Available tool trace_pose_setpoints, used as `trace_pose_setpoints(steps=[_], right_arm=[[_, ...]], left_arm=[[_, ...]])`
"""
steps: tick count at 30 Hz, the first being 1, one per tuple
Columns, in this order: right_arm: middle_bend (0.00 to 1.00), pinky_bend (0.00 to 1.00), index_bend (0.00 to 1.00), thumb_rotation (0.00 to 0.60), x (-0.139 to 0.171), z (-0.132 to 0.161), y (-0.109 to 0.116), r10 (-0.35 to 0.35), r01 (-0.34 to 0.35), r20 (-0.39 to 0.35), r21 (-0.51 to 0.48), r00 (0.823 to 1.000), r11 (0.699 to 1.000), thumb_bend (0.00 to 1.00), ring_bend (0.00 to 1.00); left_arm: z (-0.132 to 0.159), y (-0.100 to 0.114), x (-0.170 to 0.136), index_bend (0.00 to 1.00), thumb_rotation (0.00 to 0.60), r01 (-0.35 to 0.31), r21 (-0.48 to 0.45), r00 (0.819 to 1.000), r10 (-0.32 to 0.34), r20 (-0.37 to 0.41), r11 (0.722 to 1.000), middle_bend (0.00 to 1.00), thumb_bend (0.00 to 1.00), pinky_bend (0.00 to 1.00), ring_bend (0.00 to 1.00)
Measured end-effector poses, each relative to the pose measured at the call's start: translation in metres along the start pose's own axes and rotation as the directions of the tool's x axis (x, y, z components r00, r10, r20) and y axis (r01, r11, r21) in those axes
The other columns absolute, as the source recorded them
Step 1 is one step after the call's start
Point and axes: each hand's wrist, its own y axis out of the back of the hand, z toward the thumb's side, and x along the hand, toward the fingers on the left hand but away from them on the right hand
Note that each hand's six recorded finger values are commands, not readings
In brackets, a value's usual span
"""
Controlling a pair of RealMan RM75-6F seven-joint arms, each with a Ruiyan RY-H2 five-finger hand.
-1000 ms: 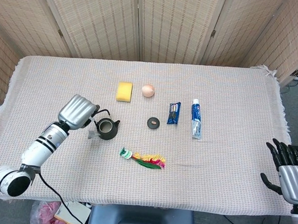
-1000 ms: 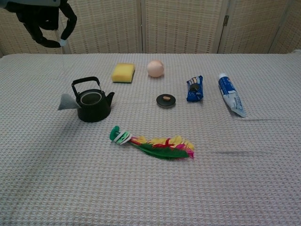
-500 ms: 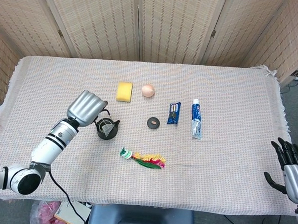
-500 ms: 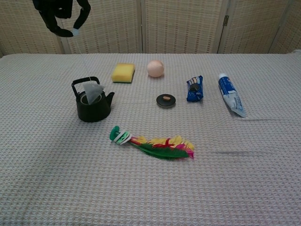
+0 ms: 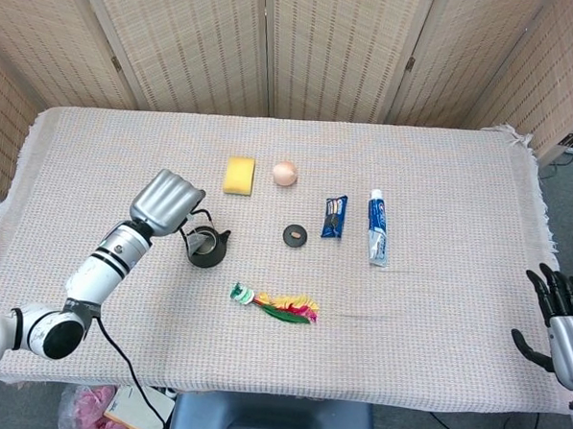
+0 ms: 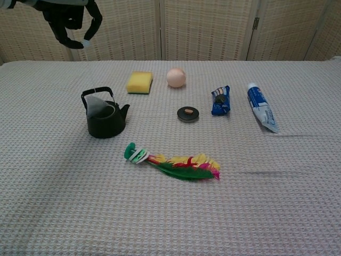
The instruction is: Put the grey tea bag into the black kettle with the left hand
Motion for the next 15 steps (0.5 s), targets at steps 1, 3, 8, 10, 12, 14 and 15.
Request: trace_pose_setpoints(steps=[1, 3, 8, 10, 12, 14, 15], right_arm=[[0.00, 0.00, 0.00, 0.600, 0.000, 0.000, 0.001, -0.005, 0.005, 0.002, 0.000, 1.000, 1.000, 0.22, 0.00], [0.00, 0.00, 0.00, 0.600, 0.001, 0.000, 0.001, -0.010, 0.010, 0.006, 0.000, 1.000, 1.000, 0.22, 0.00], [0.00, 0.00, 0.00, 0.600, 0.001, 0.001, 0.000, -0.009, 0.009, 0.003, 0.003, 1.000, 1.000, 0.23, 0.00], [0.00, 0.00, 0.00, 0.600, 0.001, 0.001, 0.001, -0.012, 0.012, 0.004, 0.003, 1.000, 1.000, 0.22, 0.00], [0.00, 0.00, 0.00, 0.600, 0.002, 0.000, 0.002, -0.017, 0.017, 0.007, 0.003, 1.000, 1.000, 0.22, 0.00], [0.00, 0.00, 0.00, 0.600, 0.002, -0.001, 0.003, -0.024, 0.024, 0.013, 0.003, 1.000, 1.000, 0.22, 0.00], [0.00, 0.00, 0.00, 0.600, 0.002, -0.001, 0.003, -0.025, 0.025, 0.015, 0.003, 1.000, 1.000, 0.22, 0.00]], left_arm=[[0.000, -0.002, 0.001, 0.59, 0.600, 0.003, -0.004, 1.000, -0.003, 0.003, 1.000, 1.00, 0.38, 1.00, 1.00], [0.001, -0.004, 0.003, 0.59, 0.600, 0.007, -0.015, 1.000, -0.007, 0.011, 1.000, 1.00, 0.38, 1.00, 1.00], [0.007, -0.010, 0.007, 0.59, 0.600, 0.008, -0.016, 0.999, -0.008, 0.042, 1.000, 1.00, 0.38, 1.00, 1.00], [0.008, -0.011, 0.009, 0.59, 0.600, 0.007, -0.009, 0.999, -0.007, 0.050, 1.000, 1.00, 0.38, 1.00, 1.00], [0.009, -0.012, 0.011, 0.59, 0.600, 0.007, -0.009, 0.999, -0.006, 0.054, 1.000, 1.00, 0.38, 1.00, 1.00], [0.009, -0.012, 0.015, 0.59, 0.600, 0.006, -0.011, 0.998, -0.006, 0.058, 1.000, 1.00, 0.38, 1.00, 1.00], [0.009, -0.011, 0.017, 0.59, 0.600, 0.006, -0.011, 0.998, -0.005, 0.061, 1.000, 1.00, 0.38, 1.00, 1.00]])
